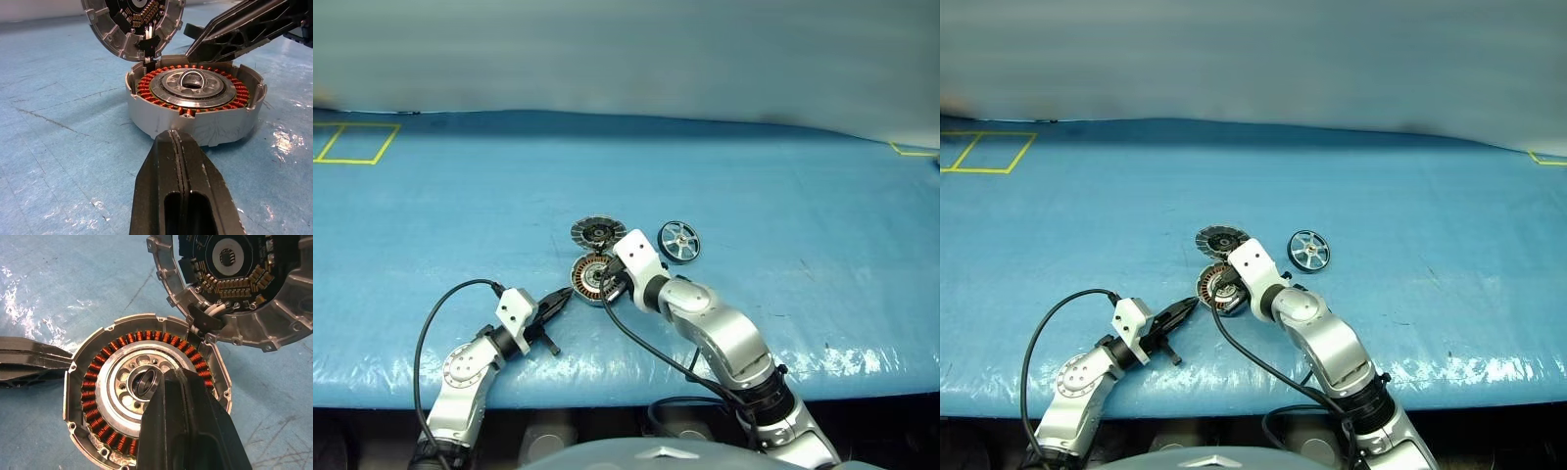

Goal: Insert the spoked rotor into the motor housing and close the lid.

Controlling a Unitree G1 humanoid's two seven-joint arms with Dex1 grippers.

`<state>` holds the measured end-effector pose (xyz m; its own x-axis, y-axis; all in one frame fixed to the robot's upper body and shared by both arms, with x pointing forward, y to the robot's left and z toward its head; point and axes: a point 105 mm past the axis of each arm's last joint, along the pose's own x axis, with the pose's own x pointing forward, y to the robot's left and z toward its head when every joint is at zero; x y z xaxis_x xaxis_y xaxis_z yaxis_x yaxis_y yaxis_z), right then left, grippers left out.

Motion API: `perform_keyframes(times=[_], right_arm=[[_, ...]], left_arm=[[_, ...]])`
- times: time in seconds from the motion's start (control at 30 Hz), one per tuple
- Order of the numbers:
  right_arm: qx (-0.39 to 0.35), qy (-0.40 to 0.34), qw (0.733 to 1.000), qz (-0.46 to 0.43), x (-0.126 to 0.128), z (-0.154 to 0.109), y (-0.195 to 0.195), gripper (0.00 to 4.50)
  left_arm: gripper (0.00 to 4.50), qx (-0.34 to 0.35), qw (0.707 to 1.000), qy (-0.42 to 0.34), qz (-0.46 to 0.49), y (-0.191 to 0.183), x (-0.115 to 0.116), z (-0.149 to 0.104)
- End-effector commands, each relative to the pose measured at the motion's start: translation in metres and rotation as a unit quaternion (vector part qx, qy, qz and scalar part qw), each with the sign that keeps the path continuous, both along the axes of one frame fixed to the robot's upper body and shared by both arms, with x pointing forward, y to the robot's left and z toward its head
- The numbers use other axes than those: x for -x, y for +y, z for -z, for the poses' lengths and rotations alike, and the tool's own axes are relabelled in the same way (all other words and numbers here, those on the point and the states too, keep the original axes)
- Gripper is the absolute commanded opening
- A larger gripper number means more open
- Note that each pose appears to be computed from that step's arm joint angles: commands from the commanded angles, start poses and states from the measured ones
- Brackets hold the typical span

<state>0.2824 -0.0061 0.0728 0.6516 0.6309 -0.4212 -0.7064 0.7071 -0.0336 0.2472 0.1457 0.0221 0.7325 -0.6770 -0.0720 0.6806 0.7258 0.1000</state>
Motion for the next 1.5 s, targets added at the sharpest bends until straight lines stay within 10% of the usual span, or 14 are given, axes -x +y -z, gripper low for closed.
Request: perform_keyframes(times=[0.03, 1.5], right_arm=[[-0.004, -0.012, 1.0, -0.012, 0.001, -0.005, 0.006, 0.01], [-0.037, -0.021, 0.999, -0.024, -0.002, -0.015, 0.012, 0.01]], left_arm=[[0.0, 0.001, 1.0, 0.005, 0.005, -0.001, 0.002, 0.002], [0.0, 0.005, 1.0, 0.003, -0.002, -0.004, 0.002, -0.002]])
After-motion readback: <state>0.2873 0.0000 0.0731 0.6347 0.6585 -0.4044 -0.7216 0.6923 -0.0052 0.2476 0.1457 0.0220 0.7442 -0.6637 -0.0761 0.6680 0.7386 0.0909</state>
